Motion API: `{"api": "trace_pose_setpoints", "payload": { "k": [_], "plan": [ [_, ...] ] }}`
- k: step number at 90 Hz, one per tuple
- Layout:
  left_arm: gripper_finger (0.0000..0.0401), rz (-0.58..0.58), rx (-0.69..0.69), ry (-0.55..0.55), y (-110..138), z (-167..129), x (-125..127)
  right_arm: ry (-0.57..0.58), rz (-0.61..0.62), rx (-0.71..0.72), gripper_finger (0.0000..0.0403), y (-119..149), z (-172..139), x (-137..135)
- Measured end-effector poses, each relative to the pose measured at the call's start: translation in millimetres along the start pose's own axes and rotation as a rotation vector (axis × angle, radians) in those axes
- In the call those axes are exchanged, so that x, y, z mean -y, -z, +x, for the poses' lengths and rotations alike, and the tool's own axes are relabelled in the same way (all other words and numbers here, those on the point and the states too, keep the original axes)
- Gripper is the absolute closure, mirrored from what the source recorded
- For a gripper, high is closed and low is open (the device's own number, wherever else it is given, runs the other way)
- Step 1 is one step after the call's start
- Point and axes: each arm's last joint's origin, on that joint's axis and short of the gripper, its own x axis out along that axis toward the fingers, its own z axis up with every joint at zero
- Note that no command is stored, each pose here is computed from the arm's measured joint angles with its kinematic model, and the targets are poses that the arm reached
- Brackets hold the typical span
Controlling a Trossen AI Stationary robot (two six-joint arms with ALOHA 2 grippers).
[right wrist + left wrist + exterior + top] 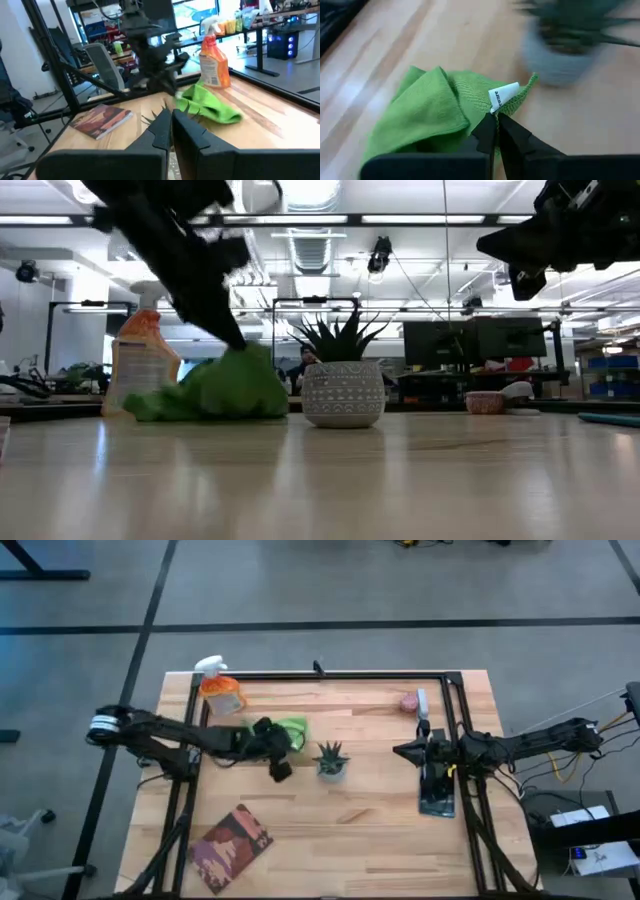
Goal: Apply microfiber cloth
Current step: Move the green microfiber cloth to the center
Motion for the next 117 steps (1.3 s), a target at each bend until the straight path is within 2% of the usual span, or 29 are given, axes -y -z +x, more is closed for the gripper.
{"api": "trace_pose_setpoints", "payload": {
  "k": [26,36,54,78,90,96,109,117],
  "plan": [
    [0.0401,0.235,0.074,0.291,25.5,-33.4,64.4,-0.003,-0.008,0.025,0.0403,-2.4,0.0,-0.4],
    [0.0401,0.260,0.200,0.360,28.2,-23.6,81.3,-0.003,-0.009,0.030,0.0403,-2.9,0.0,-0.5],
    [0.0401,0.317,0.331,0.367,27.9,11.6,99.1,0.003,-0.008,0.042,0.0403,-3.9,-0.1,-0.5],
    [0.0401,0.337,0.333,0.265,17.1,70.4,98.4,0.003,-0.010,0.042,0.0403,-3.9,-0.1,-0.5],
    [0.0401,0.293,0.328,0.197,8.0,100.9,94.0,0.003,-0.011,0.042,0.0403,-3.9,-0.1,-0.5],
    [0.0401,0.263,0.330,0.130,4.4,114.4,92.6,0.004,-0.018,0.042,0.0403,-4.0,-0.1,-0.5],
    [0.0401,0.226,0.335,-0.107,-0.5,137.4,89.4,0.004,-0.019,0.043,0.0403,-4.0,-0.1,-0.5],
    [0.0401,0.214,0.337,-0.205,-5.3,147.8,84.3,0.005,-0.019,0.041,0.0403,-3.8,0.0,-0.4]
  ]
}}
